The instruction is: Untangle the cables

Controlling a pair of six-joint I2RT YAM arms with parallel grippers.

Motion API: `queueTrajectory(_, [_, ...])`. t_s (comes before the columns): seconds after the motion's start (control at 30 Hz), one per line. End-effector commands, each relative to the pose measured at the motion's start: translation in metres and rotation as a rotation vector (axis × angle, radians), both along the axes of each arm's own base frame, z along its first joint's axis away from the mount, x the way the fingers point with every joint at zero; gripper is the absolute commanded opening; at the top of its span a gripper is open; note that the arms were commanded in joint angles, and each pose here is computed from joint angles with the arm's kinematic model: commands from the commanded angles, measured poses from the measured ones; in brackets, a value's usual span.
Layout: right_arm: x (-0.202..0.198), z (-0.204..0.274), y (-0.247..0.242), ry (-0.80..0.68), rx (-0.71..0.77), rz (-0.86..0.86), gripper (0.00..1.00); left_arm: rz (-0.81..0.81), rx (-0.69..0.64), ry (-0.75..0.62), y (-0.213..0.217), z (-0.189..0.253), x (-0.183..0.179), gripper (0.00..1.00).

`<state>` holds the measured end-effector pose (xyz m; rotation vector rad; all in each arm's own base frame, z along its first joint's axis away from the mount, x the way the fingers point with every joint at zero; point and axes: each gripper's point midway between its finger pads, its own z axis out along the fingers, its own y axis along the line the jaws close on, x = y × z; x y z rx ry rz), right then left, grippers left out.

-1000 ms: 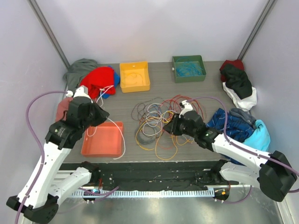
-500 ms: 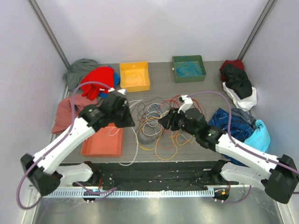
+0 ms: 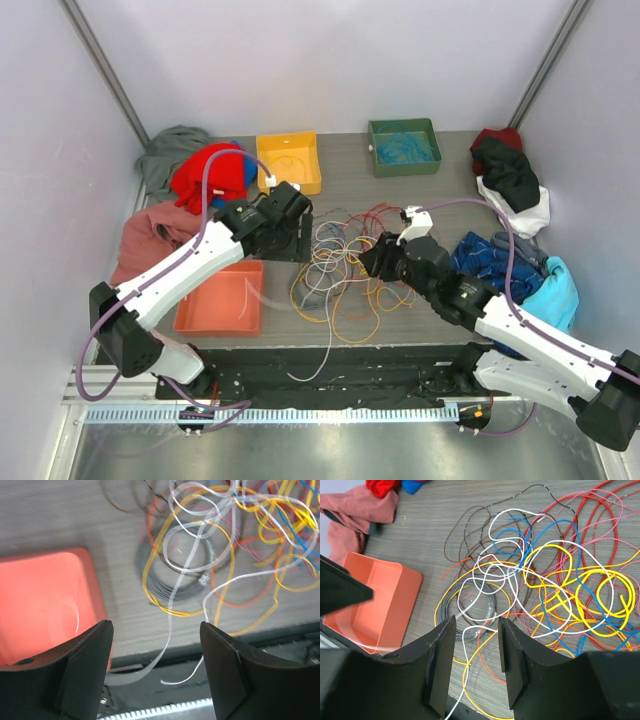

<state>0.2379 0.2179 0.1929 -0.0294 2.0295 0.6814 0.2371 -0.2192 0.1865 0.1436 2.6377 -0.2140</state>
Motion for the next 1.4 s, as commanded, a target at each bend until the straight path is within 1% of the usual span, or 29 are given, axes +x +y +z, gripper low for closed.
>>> queueTrajectory(0.0, [0.007,0.008,0.003,-0.019,-0.011,-0.006,0.47,0.034,0.161,-0.110,0.037,0.020,0.010,0.75])
queueTrajectory(0.07, [0.007,0.005,0.004,-0.013,-0.013,0.001,0.46,0.030,0.213,-0.107,0.045,0.017,0.011,0.74])
queueTrajectory(0.13, [0.007,0.003,0.005,-0.009,-0.018,0.003,0.46,0.002,0.212,-0.101,0.040,0.015,0.008,0.71])
queueTrajectory(0.23, [0.008,0.003,0.003,-0.011,-0.025,-0.004,0.46,-0.067,0.088,-0.080,0.013,0.008,-0.003,0.71])
queueTrajectory(0.27, [0.008,0.002,0.001,-0.011,-0.031,-0.015,0.46,-0.083,0.000,-0.112,-0.004,0.008,-0.001,0.71])
queueTrajectory(0.3, [0.008,0.004,0.000,-0.015,-0.030,-0.020,0.46,-0.128,-0.076,-0.090,-0.019,0.006,-0.009,0.71])
queueTrajectory(0.33, [0.008,0.007,-0.002,-0.024,-0.023,-0.028,0.46,-0.170,-0.103,-0.080,-0.028,-0.008,-0.016,0.72])
queueTrajectory(0.37, [0.009,0.008,-0.004,-0.027,-0.026,-0.037,0.46,-0.207,-0.187,-0.144,-0.046,0.001,-0.012,0.73])
queueTrajectory(0.4, [0.008,0.009,-0.006,-0.029,-0.026,-0.044,0.46,-0.264,-0.199,-0.176,-0.054,-0.003,-0.015,0.81])
queueTrajectory(0.43, [0.008,0.011,-0.008,-0.036,-0.025,-0.048,0.46,-0.322,-0.186,-0.169,-0.060,-0.022,-0.028,0.82])
queueTrajectory(0.47, [0.008,0.012,-0.010,-0.038,-0.027,-0.052,0.45,-0.362,-0.230,-0.230,-0.073,-0.016,-0.025,0.83])
queueTrajectory(0.53, [0.008,0.012,-0.013,-0.042,-0.038,-0.061,0.45,-0.435,-0.206,-0.257,-0.079,-0.032,-0.034,0.83])
queueTrajectory(0.57, [0.007,0.011,-0.014,-0.038,-0.043,-0.062,0.46,-0.444,-0.232,-0.301,-0.086,-0.028,-0.029,0.83])
queueTrajectory(0.63, [0.007,0.010,-0.015,-0.037,-0.047,-0.065,0.45,-0.459,-0.223,-0.331,-0.087,-0.035,-0.026,0.83])
queueTrajectory(0.7, [0.006,0.007,-0.015,-0.031,-0.051,-0.065,0.45,-0.475,-0.244,-0.376,-0.096,-0.034,-0.019,0.83])
queueTrajectory(0.8, [0.006,0.008,-0.016,-0.034,-0.050,-0.066,0.45,-0.485,-0.195,-0.400,-0.099,-0.048,-0.008,0.83])
queueTrajectory(0.93, [0.005,0.010,-0.020,-0.040,-0.059,-0.074,0.45,-0.485,-0.123,-0.400,-0.102,-0.066,0.005,0.83])
queueTrajectory(1.0, [0.005,0.011,-0.023,-0.047,-0.064,-0.080,0.45,-0.486,-0.088,-0.378,-0.105,-0.080,0.010,0.82])
queueTrajectory(1.07, [0.005,0.009,-0.025,-0.045,-0.073,-0.084,0.45,-0.487,-0.068,-0.367,-0.109,-0.087,0.013,0.80])
queueTrajectory(1.1, [0.005,0.010,-0.025,-0.046,-0.074,-0.084,0.45,-0.489,-0.043,-0.345,-0.109,-0.098,0.015,0.79])
queueTrajectory(1.23, [0.004,0.009,-0.029,-0.048,-0.087,-0.091,0.45,-0.462,-0.023,-0.345,-0.109,-0.106,0.023,0.75])
queueTrajectory(1.3, [0.003,0.010,-0.031,-0.052,-0.089,-0.094,0.45,-0.433,-0.015,-0.340,-0.103,-0.110,0.029,0.73])
queueTrajectory(1.37, [0.003,0.008,-0.032,-0.051,-0.096,-0.095,0.45,-0.393,-0.004,-0.329,-0.094,-0.115,0.038,0.69])
